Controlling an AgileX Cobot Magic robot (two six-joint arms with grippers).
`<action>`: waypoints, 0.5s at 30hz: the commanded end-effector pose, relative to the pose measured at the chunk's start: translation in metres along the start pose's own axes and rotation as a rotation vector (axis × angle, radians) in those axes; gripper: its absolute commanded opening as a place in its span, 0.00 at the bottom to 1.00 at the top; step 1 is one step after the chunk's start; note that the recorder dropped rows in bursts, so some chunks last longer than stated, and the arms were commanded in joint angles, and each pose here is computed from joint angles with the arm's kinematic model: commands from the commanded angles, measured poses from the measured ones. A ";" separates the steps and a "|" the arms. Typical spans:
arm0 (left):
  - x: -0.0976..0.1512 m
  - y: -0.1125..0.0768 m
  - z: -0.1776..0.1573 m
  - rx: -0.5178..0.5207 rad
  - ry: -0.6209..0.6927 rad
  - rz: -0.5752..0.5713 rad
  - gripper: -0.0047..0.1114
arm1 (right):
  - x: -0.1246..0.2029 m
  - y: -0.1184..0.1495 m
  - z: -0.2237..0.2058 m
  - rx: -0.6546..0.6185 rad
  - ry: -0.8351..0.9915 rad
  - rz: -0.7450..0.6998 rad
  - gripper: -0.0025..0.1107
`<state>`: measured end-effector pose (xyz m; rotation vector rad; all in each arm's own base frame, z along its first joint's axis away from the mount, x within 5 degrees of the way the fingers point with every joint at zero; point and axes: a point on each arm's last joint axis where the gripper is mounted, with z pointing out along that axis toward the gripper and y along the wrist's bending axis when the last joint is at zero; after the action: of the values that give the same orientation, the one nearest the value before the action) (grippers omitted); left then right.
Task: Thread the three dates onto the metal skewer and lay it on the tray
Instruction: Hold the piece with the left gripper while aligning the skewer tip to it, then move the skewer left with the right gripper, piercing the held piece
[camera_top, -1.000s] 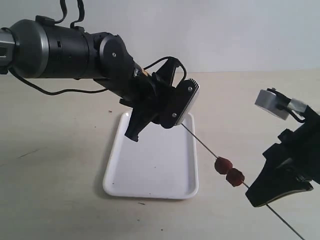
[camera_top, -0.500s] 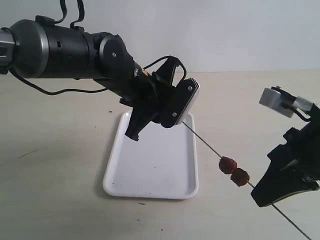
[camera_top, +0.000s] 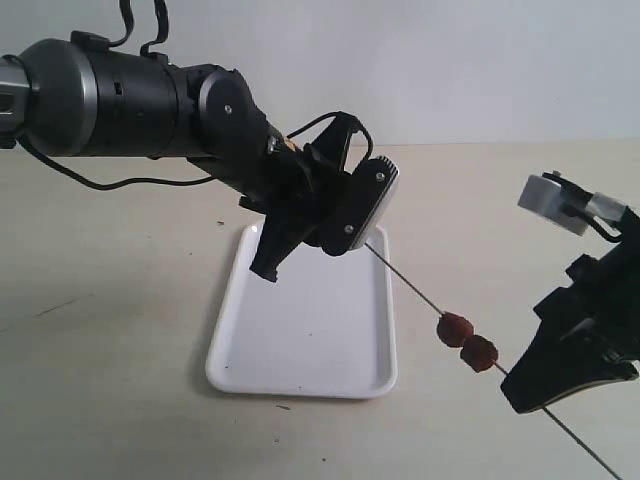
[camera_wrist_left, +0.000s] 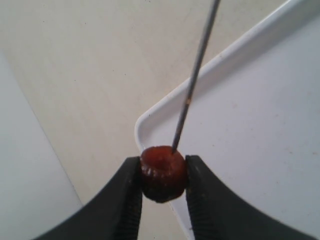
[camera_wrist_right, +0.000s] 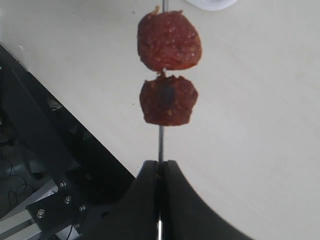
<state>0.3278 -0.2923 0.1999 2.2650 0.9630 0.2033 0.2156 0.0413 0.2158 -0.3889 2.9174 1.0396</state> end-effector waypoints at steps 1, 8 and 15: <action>-0.001 0.001 -0.002 -0.008 -0.003 -0.008 0.30 | -0.002 0.004 -0.002 -0.020 -0.026 -0.006 0.02; -0.002 0.001 -0.002 -0.009 -0.006 -0.012 0.30 | -0.002 0.004 -0.002 -0.027 -0.031 -0.007 0.02; -0.002 0.002 -0.003 -0.011 -0.006 0.003 0.30 | -0.003 0.004 -0.002 -0.021 -0.038 -0.006 0.02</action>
<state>0.3278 -0.2924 0.1999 2.2714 0.9490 0.2085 0.2168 0.0431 0.2172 -0.3662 2.8968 1.0686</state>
